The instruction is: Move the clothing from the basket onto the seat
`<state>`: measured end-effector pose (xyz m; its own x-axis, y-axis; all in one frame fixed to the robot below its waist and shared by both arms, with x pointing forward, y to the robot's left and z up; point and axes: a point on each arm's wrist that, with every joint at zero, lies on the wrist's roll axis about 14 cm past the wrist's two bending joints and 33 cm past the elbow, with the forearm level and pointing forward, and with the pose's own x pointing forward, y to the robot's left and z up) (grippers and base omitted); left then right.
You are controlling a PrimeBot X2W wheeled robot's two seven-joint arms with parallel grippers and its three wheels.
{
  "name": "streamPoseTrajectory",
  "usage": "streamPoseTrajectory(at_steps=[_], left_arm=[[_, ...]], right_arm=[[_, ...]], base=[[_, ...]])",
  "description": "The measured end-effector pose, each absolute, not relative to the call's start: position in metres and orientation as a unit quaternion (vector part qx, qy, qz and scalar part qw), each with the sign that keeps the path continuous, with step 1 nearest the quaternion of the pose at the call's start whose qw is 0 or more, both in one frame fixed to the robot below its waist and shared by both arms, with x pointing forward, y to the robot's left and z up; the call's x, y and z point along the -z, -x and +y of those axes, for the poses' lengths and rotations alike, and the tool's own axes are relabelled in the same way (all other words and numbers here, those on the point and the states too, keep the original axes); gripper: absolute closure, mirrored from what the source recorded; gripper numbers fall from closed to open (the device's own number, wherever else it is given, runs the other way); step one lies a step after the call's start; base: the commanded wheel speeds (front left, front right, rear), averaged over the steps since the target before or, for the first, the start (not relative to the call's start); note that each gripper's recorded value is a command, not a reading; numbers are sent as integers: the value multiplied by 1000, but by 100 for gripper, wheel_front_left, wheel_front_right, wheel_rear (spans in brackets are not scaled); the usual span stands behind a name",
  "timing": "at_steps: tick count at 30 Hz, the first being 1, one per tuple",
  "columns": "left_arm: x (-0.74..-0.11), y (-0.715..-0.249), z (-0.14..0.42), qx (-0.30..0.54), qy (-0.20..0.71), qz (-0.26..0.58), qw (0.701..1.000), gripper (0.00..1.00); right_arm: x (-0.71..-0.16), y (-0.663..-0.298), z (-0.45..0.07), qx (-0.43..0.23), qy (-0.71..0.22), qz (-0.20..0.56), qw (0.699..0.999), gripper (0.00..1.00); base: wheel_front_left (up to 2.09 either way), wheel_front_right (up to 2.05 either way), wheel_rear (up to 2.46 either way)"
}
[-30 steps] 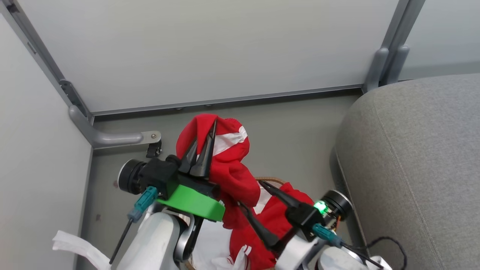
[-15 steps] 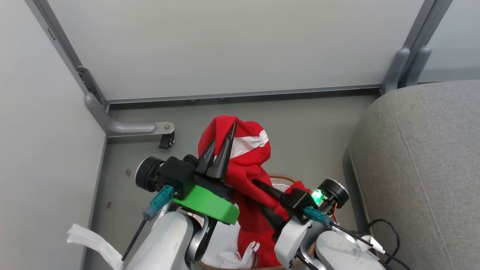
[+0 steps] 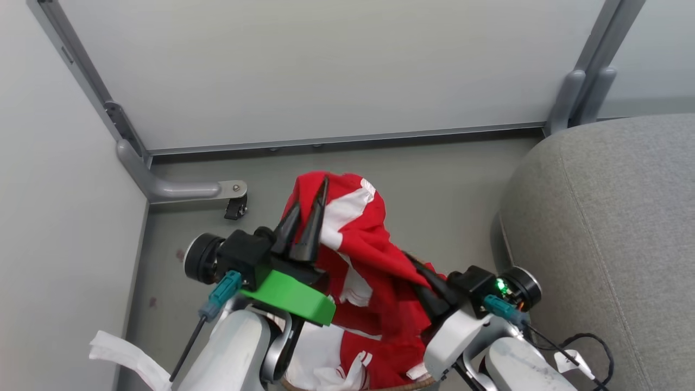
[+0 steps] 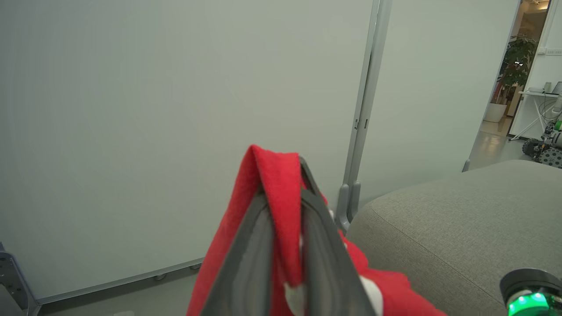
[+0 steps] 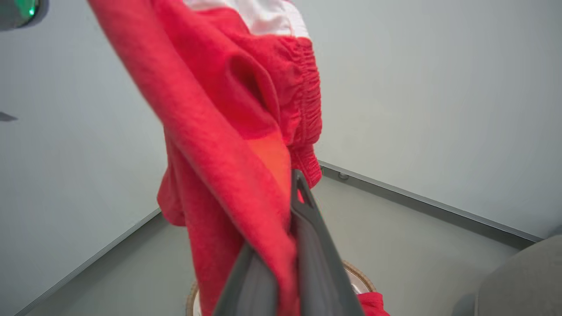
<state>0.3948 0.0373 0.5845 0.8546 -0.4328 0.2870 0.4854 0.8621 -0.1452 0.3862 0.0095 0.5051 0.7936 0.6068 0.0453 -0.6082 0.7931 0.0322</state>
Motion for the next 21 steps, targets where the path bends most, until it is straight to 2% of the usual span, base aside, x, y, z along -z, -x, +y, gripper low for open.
streamPoseTrajectory(at_steps=[9,21], left_arm=[[-551,-395,30,247,88,-79,962,0],[-530,-395,-13,305,92,-49,947,0]], right_arm=[[-540,-392,-37,-246,-54,-73,965,100],[-557,-378,-110,-142,-54,-105,983,100]], base=[[0,0,0],[0,0,0]])
